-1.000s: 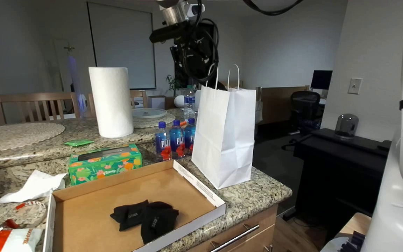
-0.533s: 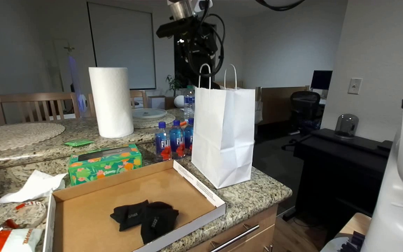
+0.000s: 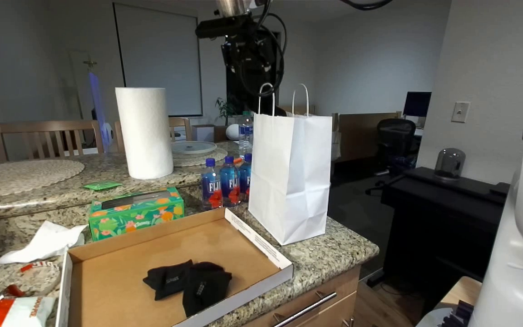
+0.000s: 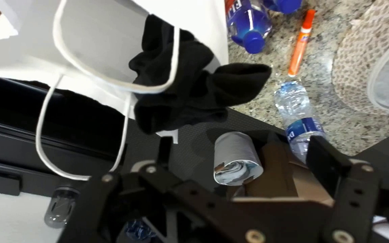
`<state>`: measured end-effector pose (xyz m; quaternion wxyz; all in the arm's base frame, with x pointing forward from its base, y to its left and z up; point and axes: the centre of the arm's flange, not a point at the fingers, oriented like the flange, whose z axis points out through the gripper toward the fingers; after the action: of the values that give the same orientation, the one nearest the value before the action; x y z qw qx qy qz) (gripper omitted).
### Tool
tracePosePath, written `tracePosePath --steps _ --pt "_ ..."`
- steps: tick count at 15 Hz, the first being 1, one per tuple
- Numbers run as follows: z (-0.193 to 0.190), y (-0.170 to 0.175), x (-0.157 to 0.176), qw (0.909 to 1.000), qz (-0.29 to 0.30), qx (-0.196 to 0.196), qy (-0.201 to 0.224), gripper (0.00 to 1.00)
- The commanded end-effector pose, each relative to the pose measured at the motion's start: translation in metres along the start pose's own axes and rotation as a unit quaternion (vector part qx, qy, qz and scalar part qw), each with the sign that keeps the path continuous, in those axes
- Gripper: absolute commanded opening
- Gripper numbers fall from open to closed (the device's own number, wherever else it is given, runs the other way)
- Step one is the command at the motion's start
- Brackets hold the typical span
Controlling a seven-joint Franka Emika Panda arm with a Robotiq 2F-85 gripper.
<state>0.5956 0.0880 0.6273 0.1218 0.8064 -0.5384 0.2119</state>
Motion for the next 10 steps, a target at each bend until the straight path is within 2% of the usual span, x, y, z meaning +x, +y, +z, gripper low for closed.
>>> tracePosePath --steps 1,10 --pt "-0.001 -0.004 -0.019 0.9989 -0.033 0.034 0.008 1.0" --pt "0.026 -0.016 -0.049 0.9952 -0.097 0.0 -0.015 1.0"
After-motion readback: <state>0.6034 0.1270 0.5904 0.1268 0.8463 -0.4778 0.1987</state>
